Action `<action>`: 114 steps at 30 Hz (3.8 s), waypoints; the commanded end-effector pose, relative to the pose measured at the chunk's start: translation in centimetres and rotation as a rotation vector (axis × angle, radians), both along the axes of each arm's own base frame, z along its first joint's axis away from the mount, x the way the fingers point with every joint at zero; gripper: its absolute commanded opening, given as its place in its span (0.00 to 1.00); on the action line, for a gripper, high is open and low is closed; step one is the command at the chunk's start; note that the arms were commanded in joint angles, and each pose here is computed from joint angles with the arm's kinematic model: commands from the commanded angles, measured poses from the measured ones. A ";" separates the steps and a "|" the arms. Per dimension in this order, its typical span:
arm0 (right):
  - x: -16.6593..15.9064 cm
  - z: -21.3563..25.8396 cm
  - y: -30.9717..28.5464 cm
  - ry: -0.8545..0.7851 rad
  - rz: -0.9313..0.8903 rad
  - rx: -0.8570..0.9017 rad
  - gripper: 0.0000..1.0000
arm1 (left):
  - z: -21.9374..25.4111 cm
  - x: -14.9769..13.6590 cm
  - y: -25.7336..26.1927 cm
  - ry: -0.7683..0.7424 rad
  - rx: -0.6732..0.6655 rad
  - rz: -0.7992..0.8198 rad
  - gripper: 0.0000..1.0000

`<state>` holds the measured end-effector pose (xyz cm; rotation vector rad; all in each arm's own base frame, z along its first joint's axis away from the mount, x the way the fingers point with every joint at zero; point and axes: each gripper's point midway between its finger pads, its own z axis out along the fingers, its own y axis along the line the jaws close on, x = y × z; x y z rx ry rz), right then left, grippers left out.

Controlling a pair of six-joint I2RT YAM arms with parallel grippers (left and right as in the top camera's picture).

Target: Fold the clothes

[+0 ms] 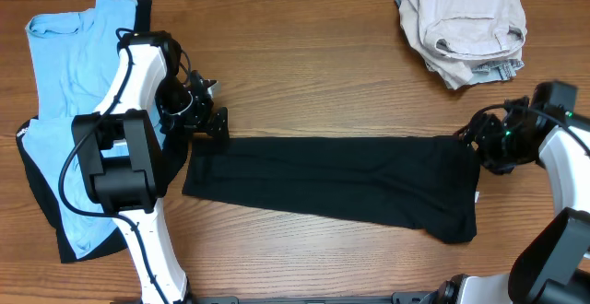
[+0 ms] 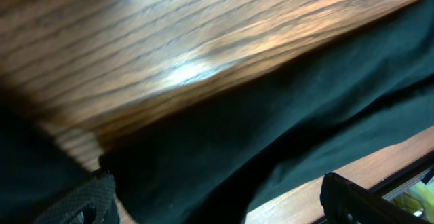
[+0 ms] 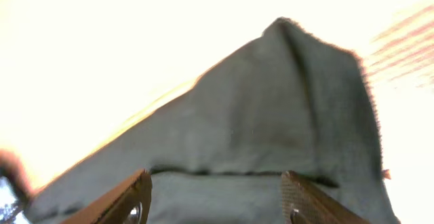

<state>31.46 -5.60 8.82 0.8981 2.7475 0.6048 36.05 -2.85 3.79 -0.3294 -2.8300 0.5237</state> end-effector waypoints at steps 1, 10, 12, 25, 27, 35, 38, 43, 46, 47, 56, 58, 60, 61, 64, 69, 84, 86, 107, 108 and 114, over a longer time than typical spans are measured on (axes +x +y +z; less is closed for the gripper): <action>0.7 2.2 2.6 -0.094 0.148 0.082 0.64 | 1.0 -0.2 0.9 -0.001 0.073 0.044 1.00; -2.2 -0.6 8.1 0.005 0.330 0.112 0.68 | 9.8 0.2 3.9 -0.215 0.295 0.290 1.00; -2.8 -1.9 9.1 0.027 0.336 0.103 0.69 | 11.7 -0.1 4.1 -0.254 0.311 0.363 1.00; -4.7 -7.2 9.6 0.099 0.256 0.009 0.75 | 8.8 -3.1 3.8 -0.156 0.364 0.402 1.00; -4.8 -7.8 9.6 0.094 0.255 0.006 0.75 | 7.7 -3.2 3.8 -0.154 0.364 0.401 1.00; -5.0 -9.0 7.9 0.125 0.161 -0.074 0.75 | 6.0 -3.4 3.8 -0.149 0.369 0.393 1.00; -4.8 -8.9 7.5 0.120 0.143 -0.070 0.75 | 6.0 -3.4 3.8 -0.151 0.368 0.386 1.00; -5.0 -9.0 5.7 0.128 0.089 -0.065 0.75 | 6.0 -3.3 3.8 -0.153 0.374 0.403 1.00; -5.2 -9.0 4.5 0.128 0.062 -0.062 0.75 | 6.0 -3.2 3.7 -0.155 0.370 0.414 1.00; -5.3 -8.9 4.1 0.131 0.050 -0.061 0.75 | 6.0 -3.2 3.7 -0.156 0.370 0.414 1.00; -3.9 -6.7 4.6 0.051 0.130 0.002 0.64 | 6.6 -3.1 3.3 -0.170 0.343 0.420 1.00; -3.1 -5.5 4.5 0.031 0.136 -0.001 0.64 | 7.2 -3.3 3.2 -0.181 0.338 0.422 1.00; -2.4 -4.1 4.3 0.010 0.140 -0.006 0.66 | 8.1 -3.4 3.2 -0.203 0.335 0.422 1.00; -2.1 -3.4 4.2 0.000 0.142 -0.010 0.67 | 8.6 -3.5 3.2 -0.218 0.332 0.425 1.00; -1.2 -0.9 4.1 -0.039 0.151 -0.019 0.74 | 10.6 -3.8 3.2 -0.276 0.322 0.435 1.00; -0.3 3.5 3.8 -0.120 0.151 -0.050 0.83 | 14.1 -4.8 2.2 -0.366 0.256 0.449 1.00; -3.1 12.6 4.6 -0.336 0.149 -0.132 1.00 | 15.8 -10.0 1.5 -0.416 0.339 0.456 1.00; -3.2 12.7 4.7 -0.340 0.149 -0.133 1.00 | 14.1 -10.2 1.1 -0.420 0.337 0.442 1.00; -3.3 11.8 4.7 -0.316 0.148 -0.125 1.00 | -0.3 -4.0 -4.9 -0.520 0.004 0.026 1.00; -3.3 11.8 4.7 -0.313 0.148 -0.124 1.00 | -0.9 -4.1 -4.9 -0.505 0.005 0.026 1.00; -3.2 11.8 4.6 -0.313 0.148 -0.124 1.00 | -3.7 -5.0 -4.1 -0.417 0.055 0.015 0.95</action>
